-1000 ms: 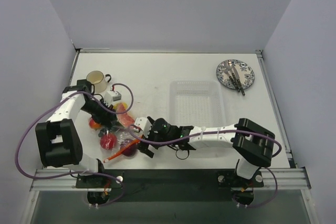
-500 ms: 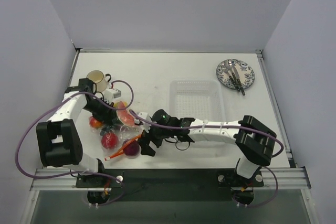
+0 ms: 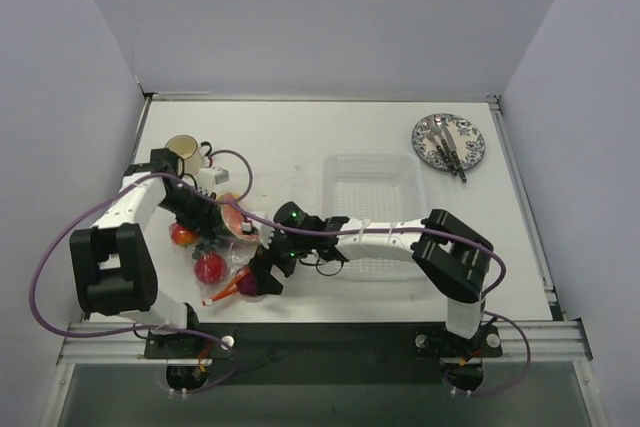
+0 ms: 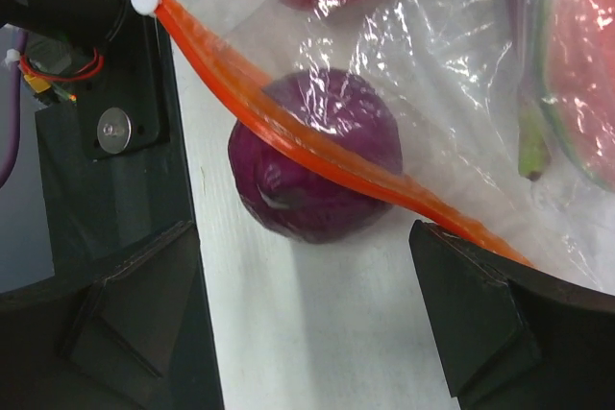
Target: Open the zip-top bag and remove the fake food
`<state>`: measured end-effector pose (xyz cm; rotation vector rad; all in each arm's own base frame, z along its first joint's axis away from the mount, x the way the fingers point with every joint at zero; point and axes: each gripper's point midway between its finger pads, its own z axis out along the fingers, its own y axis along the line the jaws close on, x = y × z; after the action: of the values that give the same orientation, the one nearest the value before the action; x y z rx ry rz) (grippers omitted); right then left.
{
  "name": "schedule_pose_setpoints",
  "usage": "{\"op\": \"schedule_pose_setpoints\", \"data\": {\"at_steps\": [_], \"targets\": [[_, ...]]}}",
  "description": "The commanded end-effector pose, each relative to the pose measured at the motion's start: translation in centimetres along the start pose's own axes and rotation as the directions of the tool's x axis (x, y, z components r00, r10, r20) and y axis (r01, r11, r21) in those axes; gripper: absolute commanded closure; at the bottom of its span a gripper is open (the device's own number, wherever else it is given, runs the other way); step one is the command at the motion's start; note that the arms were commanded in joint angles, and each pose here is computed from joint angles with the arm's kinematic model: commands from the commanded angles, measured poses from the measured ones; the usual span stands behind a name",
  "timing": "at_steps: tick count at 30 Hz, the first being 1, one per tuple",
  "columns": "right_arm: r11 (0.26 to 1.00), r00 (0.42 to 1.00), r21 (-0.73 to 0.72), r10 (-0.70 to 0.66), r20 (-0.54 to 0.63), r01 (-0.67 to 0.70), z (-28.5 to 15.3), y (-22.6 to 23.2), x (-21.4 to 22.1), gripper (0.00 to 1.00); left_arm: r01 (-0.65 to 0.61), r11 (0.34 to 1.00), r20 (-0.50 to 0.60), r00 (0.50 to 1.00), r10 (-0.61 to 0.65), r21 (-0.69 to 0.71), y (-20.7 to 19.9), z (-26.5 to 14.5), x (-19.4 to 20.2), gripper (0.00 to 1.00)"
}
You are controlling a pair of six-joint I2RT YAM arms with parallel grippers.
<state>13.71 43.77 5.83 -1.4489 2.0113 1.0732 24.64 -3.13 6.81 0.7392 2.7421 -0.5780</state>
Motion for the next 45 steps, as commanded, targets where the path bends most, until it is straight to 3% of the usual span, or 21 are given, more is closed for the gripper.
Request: {"op": "schedule_pose_setpoints", "data": {"at_steps": [1,6,11,15,18,21,22,25,31,35,39,40,41,42,43,45], "targets": [[0.998,0.997,0.009,-0.064,0.034,0.063,0.5,-0.2,-2.2,0.00,0.060,0.990,-0.030,0.997,-0.065,-0.131,3.7,1.9,0.2,1.00],[0.966,0.992,0.229,-0.124,0.014,0.118,2.4,-3.8,-2.5,0.00,0.142,0.978,0.000,0.990,-0.144,-0.156,3.9,1.6,-0.3,1.00],[0.852,0.960,0.445,-0.266,-0.086,0.276,2.0,-7.0,-2.2,0.00,0.207,0.952,0.031,0.978,-0.206,-0.226,4.4,0.7,-0.3,1.00],[0.790,0.947,0.528,-0.303,-0.108,0.313,0.9,-8.0,-1.4,0.00,0.238,0.938,0.049,0.971,-0.233,-0.253,4.8,0.2,0.1,1.00],[0.780,0.952,0.556,-0.298,-0.073,0.287,0.2,-8.5,-1.7,0.10,0.237,0.941,0.037,0.971,-0.235,-0.243,4.5,0.2,0.4,1.00],[0.764,0.952,0.586,-0.301,-0.046,0.270,-1.0,-8.8,-2.7,0.29,0.236,0.939,0.038,0.971,-0.235,-0.249,4.4,0.0,0.4,1.00],[0.761,0.953,0.591,-0.301,-0.042,0.266,-1.4,-8.8,-2.8,0.43,0.234,0.937,0.041,0.972,-0.232,-0.259,4.6,-0.2,0.3,1.00],[0.752,0.954,0.615,-0.298,-0.004,0.238,-3.4,-9.2,-4.0,0.56,0.231,0.932,0.052,0.973,-0.226,-0.279,4.7,-1.2,0.0,1.00],[0.726,0.943,0.664,-0.318,0.093,0.179,-8.7,-10.0,-8.1,0.59,0.231,0.941,0.094,0.972,-0.214,-0.248,3.8,-3.0,-1.9,1.00],[0.693,0.930,0.719,-0.297,0.215,0.055,-14.0,-11.5,-11.4,0.59,0.239,0.952,0.126,0.968,-0.217,-0.191,2.5,-4.2,-3.4,1.00],[0.577,0.934,0.812,-0.238,0.267,-0.086,-19.2,-15.1,-10.6,0.56,0.231,0.965,0.183,0.961,-0.206,-0.127,0.8,-6.3,-5.5,0.93],[0.516,0.938,0.848,-0.218,0.269,-0.124,-20.9,-16.5,-9.9,0.56,0.231,0.967,0.177,0.962,-0.209,-0.113,0.3,-6.6,-5.4,0.89],[0.470,0.945,0.872,-0.199,0.258,-0.139,-21.9,-17.3,-9.1,0.57,0.225,0.969,0.182,0.962,-0.204,-0.101,-0.1,-6.9,-5.6,0.78],[0.366,0.954,0.914,-0.165,0.250,-0.176,-23.7,-18.5,-7.8,0.59,0.216,0.972,0.190,0.962,-0.197,-0.088,-0.5,-7.2,-5.9,0.70],[0.311,0.958,0.930,-0.141,0.251,-0.197,-24.7,-19.1,-6.9,0.58,0.213,0.973,0.194,0.962,-0.194,-0.085,-0.8,-7.5,-5.8,0.56],[0.158,0.968,0.960,-0.066,0.243,-0.231,-27.3,-20.5,-4.0,0.57,0.200,0.975,0.194,0.965,-0.179,-0.095,-0.8,-7.7,-5.6,0.03]]}}
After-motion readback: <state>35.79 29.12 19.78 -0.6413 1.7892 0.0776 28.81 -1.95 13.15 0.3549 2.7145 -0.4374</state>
